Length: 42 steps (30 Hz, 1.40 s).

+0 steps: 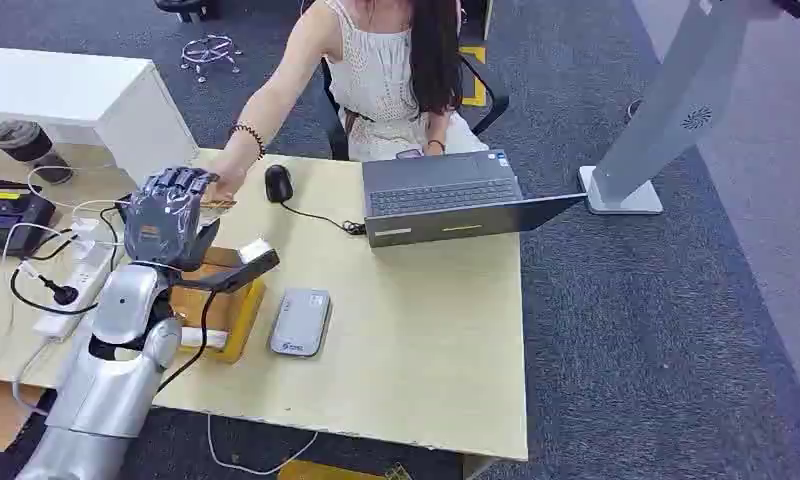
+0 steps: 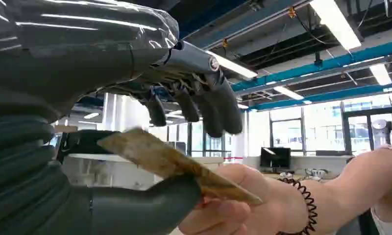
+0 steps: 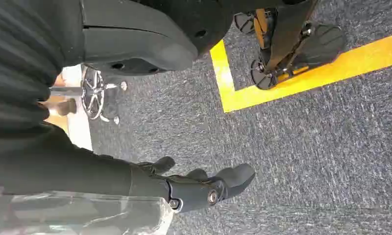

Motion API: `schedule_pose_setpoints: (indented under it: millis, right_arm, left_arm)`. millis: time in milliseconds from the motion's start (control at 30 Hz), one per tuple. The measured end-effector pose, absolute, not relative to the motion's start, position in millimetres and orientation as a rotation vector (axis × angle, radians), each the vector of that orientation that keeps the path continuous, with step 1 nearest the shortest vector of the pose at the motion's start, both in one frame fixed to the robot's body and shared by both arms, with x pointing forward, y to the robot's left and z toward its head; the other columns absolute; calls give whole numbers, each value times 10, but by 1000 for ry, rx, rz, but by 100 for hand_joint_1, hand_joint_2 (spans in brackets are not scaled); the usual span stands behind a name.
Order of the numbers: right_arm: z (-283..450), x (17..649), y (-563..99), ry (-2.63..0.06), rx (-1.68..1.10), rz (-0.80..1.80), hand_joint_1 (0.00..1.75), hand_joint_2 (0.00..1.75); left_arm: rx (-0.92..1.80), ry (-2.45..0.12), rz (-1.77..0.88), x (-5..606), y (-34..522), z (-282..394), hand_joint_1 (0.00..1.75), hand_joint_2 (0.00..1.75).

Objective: Pass the card to the sensor for recognition and then transmit it.

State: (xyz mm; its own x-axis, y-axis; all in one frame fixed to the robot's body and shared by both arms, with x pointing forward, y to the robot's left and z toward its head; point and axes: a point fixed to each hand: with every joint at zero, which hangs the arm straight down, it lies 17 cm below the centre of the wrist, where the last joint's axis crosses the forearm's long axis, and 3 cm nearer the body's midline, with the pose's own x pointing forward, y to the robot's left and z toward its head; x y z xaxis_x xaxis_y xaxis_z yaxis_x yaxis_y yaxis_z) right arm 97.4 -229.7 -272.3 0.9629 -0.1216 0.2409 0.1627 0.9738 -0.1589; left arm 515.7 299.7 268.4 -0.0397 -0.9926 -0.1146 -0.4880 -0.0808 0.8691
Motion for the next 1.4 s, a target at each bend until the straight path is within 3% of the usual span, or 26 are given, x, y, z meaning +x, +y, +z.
schedule_pose_setpoints:
  millis: [733,1033,1400]
  right_arm:
    - [-2722,980,-2298,-237,-181,-132,0,175]
    - [-2721,981,-2306,-238,-184,-138,0,175]
    - [-2722,975,-2305,-235,-184,-132,0,175]
  left_arm:
    - [1532,-1617,-1084,5120,2812,2547,175,175]
    - [1328,-1591,-1264,4739,2111,1726,175,175]
    - [1218,-1423,-1334,4674,2098,1166,175,175]
